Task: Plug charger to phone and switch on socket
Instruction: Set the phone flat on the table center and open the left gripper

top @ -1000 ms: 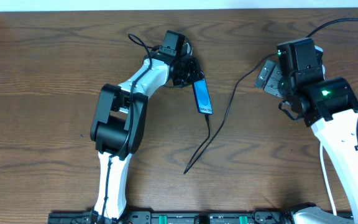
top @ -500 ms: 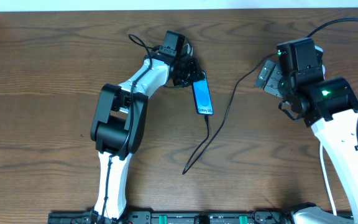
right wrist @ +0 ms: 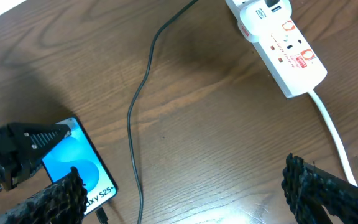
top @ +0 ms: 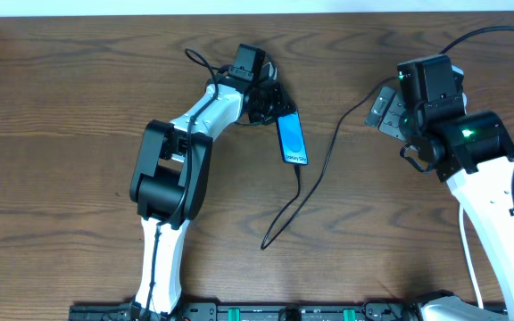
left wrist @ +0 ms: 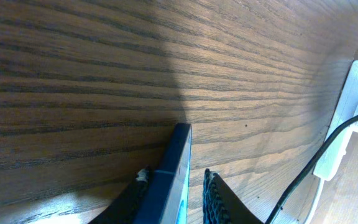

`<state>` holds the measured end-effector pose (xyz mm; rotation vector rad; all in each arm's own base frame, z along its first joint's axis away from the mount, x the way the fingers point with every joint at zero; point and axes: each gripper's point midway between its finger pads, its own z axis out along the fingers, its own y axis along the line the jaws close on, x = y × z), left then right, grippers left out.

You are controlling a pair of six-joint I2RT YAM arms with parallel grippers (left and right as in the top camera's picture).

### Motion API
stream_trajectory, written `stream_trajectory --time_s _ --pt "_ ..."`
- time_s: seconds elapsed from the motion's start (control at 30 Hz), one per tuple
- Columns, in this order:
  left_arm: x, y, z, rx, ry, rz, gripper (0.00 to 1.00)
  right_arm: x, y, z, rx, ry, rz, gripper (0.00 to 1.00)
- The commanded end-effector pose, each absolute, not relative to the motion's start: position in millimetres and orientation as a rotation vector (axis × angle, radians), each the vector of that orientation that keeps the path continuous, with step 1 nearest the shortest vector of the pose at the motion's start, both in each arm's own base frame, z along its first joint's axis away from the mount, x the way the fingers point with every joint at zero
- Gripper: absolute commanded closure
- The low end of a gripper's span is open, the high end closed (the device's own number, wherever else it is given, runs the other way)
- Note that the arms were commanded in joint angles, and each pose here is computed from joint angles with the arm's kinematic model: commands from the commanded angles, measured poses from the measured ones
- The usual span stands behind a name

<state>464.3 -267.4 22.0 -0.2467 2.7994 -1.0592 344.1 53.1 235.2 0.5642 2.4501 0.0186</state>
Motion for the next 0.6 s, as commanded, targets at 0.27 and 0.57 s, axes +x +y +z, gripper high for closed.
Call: stream_trajectory --time_s 0.27,0.57 --pt "465.5 -268.0 20.2 -0.242 2.801 -1.069 0.38 343.2 51.8 233.2 0.548 2.463 0.001 0.01" --pt "466.2 -266.8 19.4 -0.246 2.800 -1.057 0.18 342.3 51.5 232.6 0.548 2.467 -0.002 0.01"
